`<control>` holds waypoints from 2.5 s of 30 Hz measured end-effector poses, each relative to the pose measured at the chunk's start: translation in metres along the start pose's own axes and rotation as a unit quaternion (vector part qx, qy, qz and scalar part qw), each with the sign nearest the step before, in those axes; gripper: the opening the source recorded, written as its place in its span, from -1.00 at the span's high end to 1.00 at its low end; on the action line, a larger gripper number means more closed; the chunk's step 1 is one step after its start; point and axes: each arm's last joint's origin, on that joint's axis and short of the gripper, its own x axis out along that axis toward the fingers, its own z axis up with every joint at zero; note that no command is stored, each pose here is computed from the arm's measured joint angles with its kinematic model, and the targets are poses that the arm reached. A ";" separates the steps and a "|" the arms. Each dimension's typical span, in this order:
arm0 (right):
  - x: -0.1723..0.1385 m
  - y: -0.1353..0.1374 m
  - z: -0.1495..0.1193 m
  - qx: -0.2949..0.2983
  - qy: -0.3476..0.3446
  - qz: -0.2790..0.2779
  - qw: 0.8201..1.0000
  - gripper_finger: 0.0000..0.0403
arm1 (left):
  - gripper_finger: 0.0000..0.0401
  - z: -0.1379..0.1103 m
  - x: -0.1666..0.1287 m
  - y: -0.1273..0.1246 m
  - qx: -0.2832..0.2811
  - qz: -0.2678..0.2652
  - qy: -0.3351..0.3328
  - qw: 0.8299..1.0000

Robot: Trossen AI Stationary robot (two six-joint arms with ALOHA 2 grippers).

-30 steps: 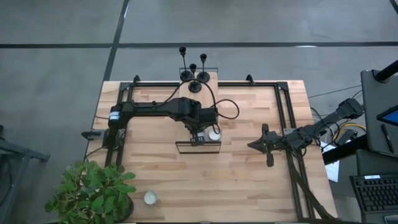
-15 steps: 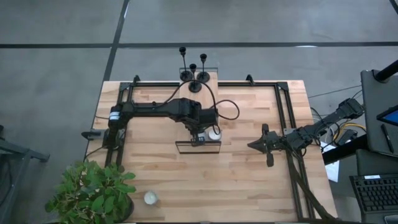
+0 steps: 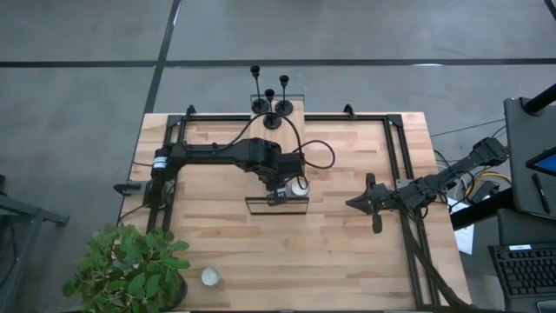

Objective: Pick & Place candle stick holders
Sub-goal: Align the red scented candle with the blue scented candle on the shelf

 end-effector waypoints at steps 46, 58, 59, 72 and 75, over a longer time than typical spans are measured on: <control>0.000 0.000 -0.001 0.013 0.001 0.000 1.000 0.96 | 0.63 -0.157 -0.021 -0.210 0.090 0.025 0.143 0.985; 0.000 0.000 -0.001 0.027 0.001 0.000 1.000 0.96 | 0.56 -0.204 0.029 -0.234 0.096 -0.016 0.209 0.973; 0.000 0.000 -0.001 0.027 0.001 0.000 1.000 0.96 | 0.56 -0.206 0.031 -0.235 0.096 -0.018 0.208 0.973; 0.000 0.000 -0.001 0.036 0.001 0.000 0.999 0.96 | 0.56 -0.223 0.056 -0.236 0.089 -0.022 0.209 0.974; 0.000 0.000 -0.001 0.036 0.001 0.000 0.999 0.96 | 0.56 -0.224 0.058 -0.236 0.089 -0.025 0.212 0.973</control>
